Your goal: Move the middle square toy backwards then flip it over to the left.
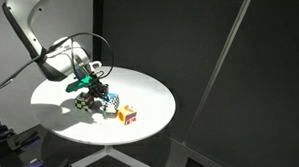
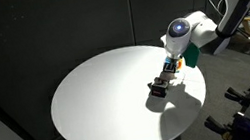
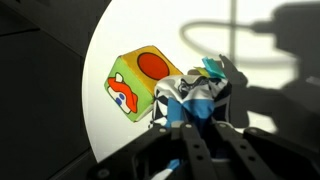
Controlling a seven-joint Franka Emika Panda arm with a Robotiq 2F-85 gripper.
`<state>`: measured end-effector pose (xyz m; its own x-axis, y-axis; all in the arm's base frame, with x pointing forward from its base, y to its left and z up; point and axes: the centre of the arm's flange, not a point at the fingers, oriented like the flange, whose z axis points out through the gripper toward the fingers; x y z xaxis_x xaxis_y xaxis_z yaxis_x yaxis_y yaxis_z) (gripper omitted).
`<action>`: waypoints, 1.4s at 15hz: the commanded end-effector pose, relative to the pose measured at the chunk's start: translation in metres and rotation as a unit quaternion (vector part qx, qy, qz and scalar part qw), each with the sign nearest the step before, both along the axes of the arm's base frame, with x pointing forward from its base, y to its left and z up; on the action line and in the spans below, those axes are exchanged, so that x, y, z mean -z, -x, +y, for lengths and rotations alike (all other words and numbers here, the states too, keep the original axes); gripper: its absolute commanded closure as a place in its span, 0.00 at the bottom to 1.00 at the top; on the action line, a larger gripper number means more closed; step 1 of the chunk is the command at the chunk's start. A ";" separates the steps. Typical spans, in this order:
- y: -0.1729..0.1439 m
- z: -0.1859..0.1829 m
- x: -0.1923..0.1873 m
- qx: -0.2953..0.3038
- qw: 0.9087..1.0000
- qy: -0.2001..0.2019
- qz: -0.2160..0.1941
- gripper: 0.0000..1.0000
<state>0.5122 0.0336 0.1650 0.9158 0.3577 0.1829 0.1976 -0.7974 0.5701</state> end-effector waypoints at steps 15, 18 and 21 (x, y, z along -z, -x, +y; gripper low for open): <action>0.001 -0.005 -0.011 -0.001 1.000 -0.012 0.012 0.00; 0.010 -0.008 -0.026 -0.017 0.999 -0.041 0.030 0.00; 0.017 -0.012 -0.043 -0.029 0.997 -0.067 0.038 0.00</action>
